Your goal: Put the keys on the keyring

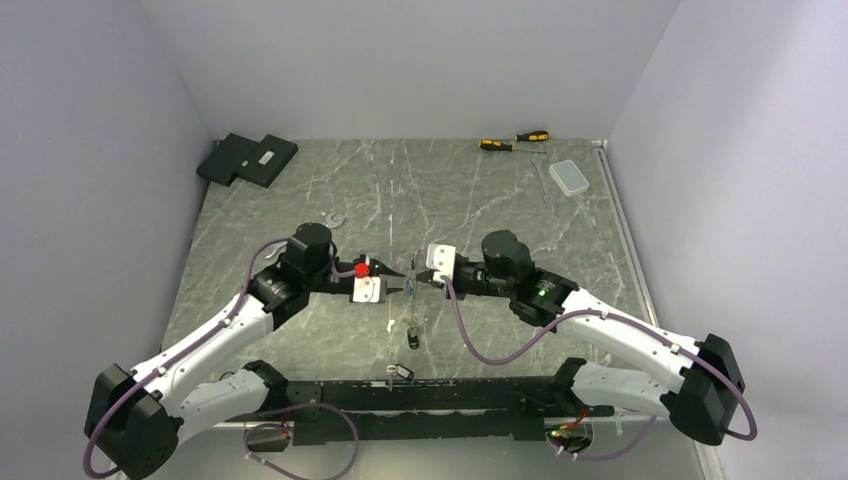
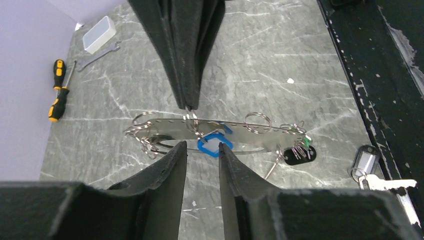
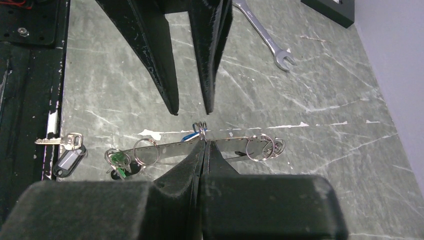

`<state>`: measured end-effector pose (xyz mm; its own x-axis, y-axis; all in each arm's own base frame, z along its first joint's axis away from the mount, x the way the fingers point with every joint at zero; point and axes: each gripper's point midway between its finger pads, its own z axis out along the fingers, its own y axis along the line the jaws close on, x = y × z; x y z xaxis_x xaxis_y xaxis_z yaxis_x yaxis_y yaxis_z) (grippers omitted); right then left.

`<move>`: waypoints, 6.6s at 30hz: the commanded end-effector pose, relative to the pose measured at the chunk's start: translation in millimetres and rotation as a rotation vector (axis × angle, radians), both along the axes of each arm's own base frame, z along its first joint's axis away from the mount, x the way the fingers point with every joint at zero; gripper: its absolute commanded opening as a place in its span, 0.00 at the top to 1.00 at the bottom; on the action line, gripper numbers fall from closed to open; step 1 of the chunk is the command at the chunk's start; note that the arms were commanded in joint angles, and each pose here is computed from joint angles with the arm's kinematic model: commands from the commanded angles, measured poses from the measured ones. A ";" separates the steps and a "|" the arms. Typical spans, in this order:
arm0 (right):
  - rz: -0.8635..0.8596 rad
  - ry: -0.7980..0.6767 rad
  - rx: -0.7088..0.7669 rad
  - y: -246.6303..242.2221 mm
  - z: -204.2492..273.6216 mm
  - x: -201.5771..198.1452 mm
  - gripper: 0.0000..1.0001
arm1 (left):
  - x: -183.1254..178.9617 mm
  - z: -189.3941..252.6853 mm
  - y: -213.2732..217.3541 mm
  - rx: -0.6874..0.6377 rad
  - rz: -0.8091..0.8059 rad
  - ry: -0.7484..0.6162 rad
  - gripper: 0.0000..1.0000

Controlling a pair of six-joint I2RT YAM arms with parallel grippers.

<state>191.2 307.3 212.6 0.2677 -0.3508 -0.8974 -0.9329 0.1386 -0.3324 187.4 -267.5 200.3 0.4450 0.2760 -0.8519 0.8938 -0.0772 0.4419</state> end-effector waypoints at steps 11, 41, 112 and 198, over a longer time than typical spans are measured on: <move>-0.019 -0.093 0.116 2.1 41.5 6.2 1.00 | 32.3 41.9 -2.6 -0.179 0.235 0.071 0.42; -0.023 -0.114 0.177 -1.4 57.9 1.3 1.00 | 40.5 67.6 0.4 -0.356 0.289 0.071 0.17; -0.014 -0.117 0.209 1.7 64.8 -4.6 1.00 | 13.7 56.0 -19.5 -0.284 0.050 0.160 0.65; 0.010 0.015 0.101 37.8 25.1 12.2 0.87 | 24.8 33.3 -3.0 -0.088 0.143 0.107 1.00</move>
<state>202.5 336.3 211.4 0.2214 -0.3194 -0.9214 -0.9461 0.1585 -0.2823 211.1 -264.9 197.7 0.2171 0.3208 -0.9219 0.9615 0.0930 0.2588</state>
